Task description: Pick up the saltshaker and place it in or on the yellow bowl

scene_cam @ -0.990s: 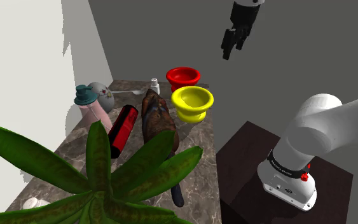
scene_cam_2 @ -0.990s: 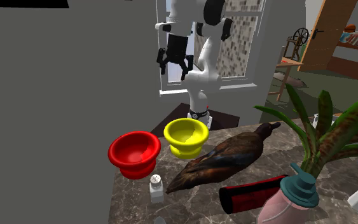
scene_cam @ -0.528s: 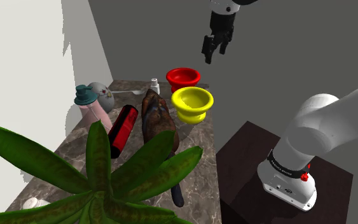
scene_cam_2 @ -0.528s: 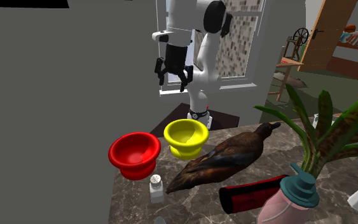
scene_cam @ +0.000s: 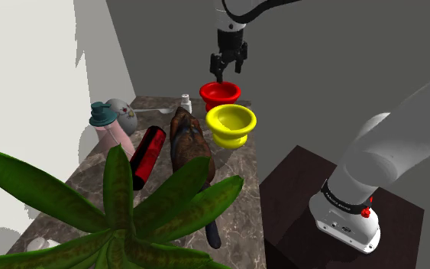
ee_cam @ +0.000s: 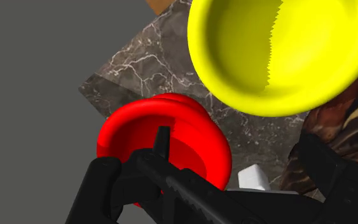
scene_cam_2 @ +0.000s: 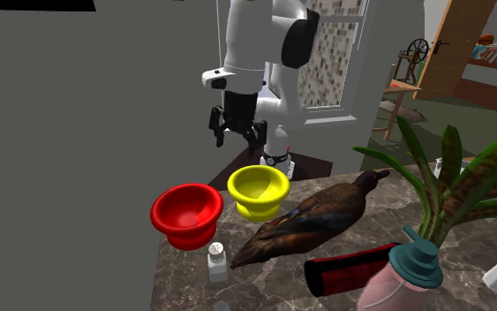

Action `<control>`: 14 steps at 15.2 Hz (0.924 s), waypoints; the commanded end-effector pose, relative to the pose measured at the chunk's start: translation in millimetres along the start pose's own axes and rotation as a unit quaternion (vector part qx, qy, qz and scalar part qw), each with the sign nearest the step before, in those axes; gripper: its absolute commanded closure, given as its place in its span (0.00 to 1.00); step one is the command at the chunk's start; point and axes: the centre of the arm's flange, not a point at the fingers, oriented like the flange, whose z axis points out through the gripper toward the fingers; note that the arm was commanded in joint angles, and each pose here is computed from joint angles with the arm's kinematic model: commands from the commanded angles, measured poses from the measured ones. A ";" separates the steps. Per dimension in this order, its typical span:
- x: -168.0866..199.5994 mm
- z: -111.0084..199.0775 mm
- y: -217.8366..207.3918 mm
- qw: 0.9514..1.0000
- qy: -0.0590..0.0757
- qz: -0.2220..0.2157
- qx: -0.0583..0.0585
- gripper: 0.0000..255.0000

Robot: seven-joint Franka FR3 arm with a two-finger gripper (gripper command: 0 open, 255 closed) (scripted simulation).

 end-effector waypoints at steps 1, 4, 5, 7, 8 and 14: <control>22.7 10.8 -10.9 1.000 -0.005 0.006 0.000 0.00; 56.9 28.0 -26.8 1.000 -0.012 0.014 0.000 0.00; 68.3 33.8 -32.0 1.000 -0.015 0.017 0.000 0.00; 91.1 45.7 -42.2 1.000 -0.020 0.023 0.000 0.00; 102.5 51.7 -47.2 0.999 -0.022 0.025 0.000 0.00; 170.7 88.9 -75.8 0.998 -0.037 0.042 0.001 0.00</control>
